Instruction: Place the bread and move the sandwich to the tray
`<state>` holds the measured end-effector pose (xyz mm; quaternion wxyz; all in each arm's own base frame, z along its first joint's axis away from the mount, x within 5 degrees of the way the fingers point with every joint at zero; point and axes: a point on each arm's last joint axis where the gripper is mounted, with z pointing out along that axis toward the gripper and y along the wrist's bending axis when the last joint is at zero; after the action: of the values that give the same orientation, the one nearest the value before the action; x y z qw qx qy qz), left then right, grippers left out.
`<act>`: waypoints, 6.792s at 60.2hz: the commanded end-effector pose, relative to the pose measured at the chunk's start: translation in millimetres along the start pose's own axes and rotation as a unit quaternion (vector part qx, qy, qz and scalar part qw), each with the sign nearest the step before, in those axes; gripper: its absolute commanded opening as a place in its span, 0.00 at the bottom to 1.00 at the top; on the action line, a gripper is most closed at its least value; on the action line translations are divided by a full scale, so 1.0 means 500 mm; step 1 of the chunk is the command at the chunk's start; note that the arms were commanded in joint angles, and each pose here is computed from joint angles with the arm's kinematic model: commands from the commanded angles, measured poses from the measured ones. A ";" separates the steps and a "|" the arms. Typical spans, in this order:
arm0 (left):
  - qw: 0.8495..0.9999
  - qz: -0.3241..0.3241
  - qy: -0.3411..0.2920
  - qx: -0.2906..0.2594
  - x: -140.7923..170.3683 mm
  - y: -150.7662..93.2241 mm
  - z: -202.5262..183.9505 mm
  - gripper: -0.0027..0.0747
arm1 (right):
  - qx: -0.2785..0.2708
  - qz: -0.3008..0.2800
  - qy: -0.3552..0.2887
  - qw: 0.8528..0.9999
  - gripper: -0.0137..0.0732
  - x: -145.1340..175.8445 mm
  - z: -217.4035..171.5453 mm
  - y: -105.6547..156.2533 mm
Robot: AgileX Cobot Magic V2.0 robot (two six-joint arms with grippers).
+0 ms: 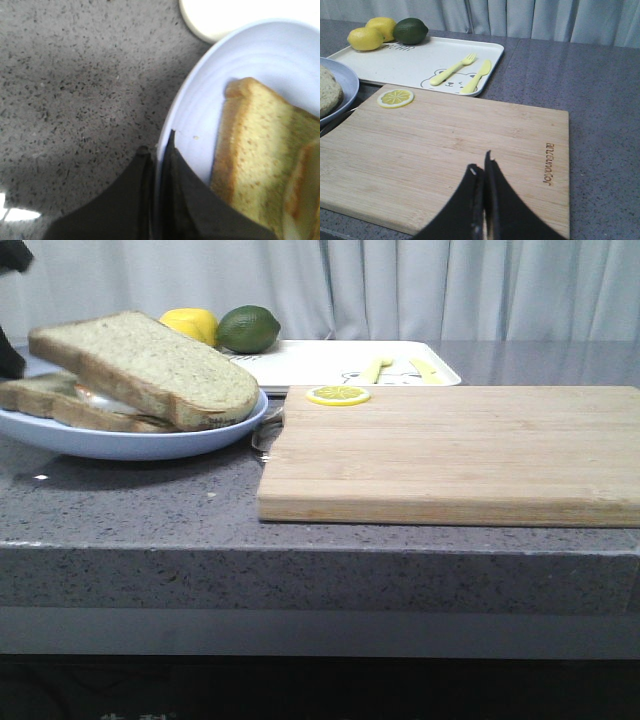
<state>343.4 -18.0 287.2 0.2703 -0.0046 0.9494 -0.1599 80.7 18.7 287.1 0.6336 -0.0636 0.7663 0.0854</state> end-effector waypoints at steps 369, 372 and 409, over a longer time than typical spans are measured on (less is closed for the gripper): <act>0.862 0.146 -0.485 -0.027 0.496 -0.044 -0.388 0.01 | 0.013 0.003 -0.046 0.999 0.07 -0.027 -0.002 -0.004; 0.862 0.146 -0.485 -0.027 0.496 -0.044 -0.388 0.01 | 0.013 0.003 -0.046 0.999 0.07 -0.027 -0.002 -0.004; 0.855 0.125 -0.501 -0.046 0.530 -0.029 -0.365 0.01 | 0.013 0.003 -0.045 0.999 0.07 -0.027 -0.002 -0.004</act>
<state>25.7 -2.0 295.6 0.6911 0.0392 0.7199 -0.0507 81.1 18.3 287.0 0.6369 -0.0608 0.7638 0.0849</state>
